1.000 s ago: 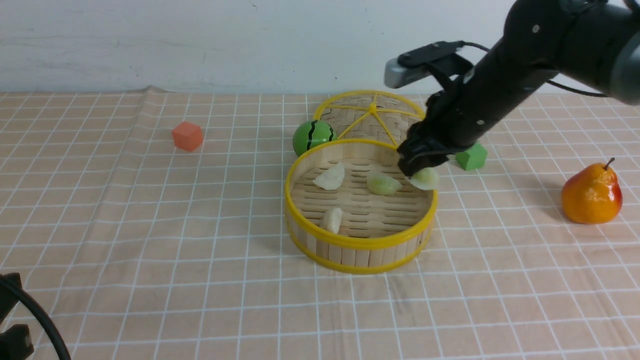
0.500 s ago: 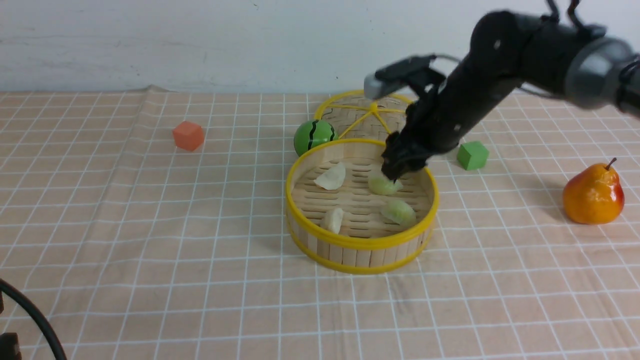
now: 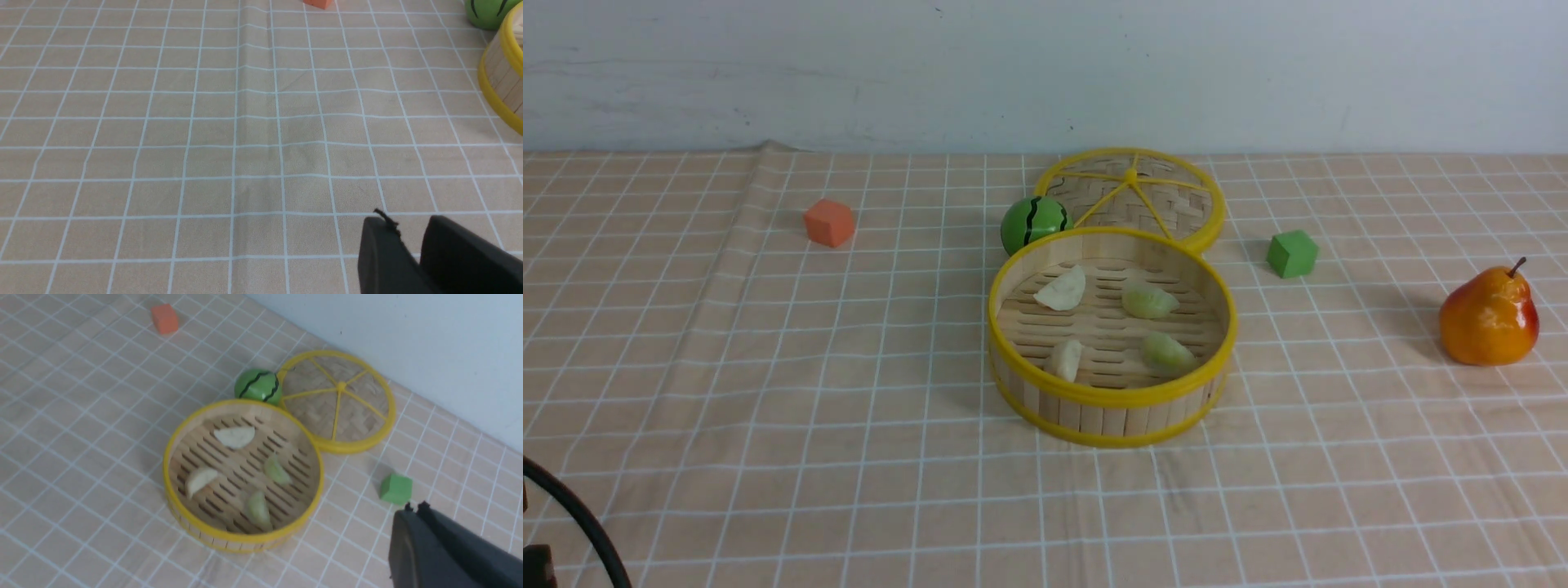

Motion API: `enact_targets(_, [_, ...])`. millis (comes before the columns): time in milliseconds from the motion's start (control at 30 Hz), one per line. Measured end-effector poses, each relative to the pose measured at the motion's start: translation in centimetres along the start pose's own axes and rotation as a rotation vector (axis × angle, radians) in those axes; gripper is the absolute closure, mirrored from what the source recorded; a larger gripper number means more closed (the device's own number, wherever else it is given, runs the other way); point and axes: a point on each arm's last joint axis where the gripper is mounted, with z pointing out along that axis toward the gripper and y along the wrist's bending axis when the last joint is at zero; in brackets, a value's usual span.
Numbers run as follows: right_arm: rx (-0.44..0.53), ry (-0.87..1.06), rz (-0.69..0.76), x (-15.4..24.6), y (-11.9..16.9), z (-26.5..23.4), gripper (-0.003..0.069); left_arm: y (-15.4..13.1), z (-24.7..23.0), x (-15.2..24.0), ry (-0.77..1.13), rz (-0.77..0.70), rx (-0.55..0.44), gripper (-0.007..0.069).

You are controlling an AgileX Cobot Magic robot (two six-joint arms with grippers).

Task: Put the dumplings into the steamer on the table with the brown tablecloth.

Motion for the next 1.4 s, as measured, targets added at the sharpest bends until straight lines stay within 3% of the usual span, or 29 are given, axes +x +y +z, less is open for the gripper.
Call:
enact_targets(100, [0.024, 0.001, -0.024, 2.7, 0.5, -0.9, 0.0664, 0.0, 0.0, 0.0, 0.000, 0.000, 0.000, 0.0478])
enact_targets(233, [0.084, 0.066, -0.052, 10.2, 1.4, -0.4, 0.0661, 0.0, 0.0, 0.0, 0.000, 0.000, 0.000, 0.0478])
enact_targets(467, [0.057, 0.172, 0.085, 21.0, 3.7, 0.8, 0.0658, 0.0, 0.0, 0.0, 0.000, 0.000, 0.000, 0.0470])
enact_targets(633, [0.104, 0.205, 0.119, 24.4, 4.1, 0.1, 0.0655, 0.0, 0.0, 0.0, 0.000, 0.000, 0.000, 0.0463])
enact_targets(833, [0.086, 0.264, 0.238, 26.7, 4.9, -0.9, 0.0648, 0.0, 0.0, 0.0, 0.000, 0.000, 0.000, 0.0461])
enact_targets(900, [0.104, 0.232, 0.243, 27.8, 5.0, -0.9, 0.0647, 0.0, 0.0, 0.0, 0.000, 0.000, 0.000, 0.0457])
enact_targets(1167, [0.327, -0.321, 0.275, 33.3, 5.2, -0.3, 0.0645, 0.0, 0.0, 0.0, 0.000, 0.000, 0.000, 0.0449])
enact_targets(1267, [0.397, -0.381, 0.300, 36.0, 5.1, 1.4, 0.0641, 0.0, 0.0, 0.0, 0.001, 0.000, -0.001, 0.0446])
enact_targets(1400, [0.422, -0.337, 0.393, 37.2, 5.1, 2.1, 0.0641, 0.0, 0.0, 0.0, 0.000, 0.000, -0.001, 0.0444])
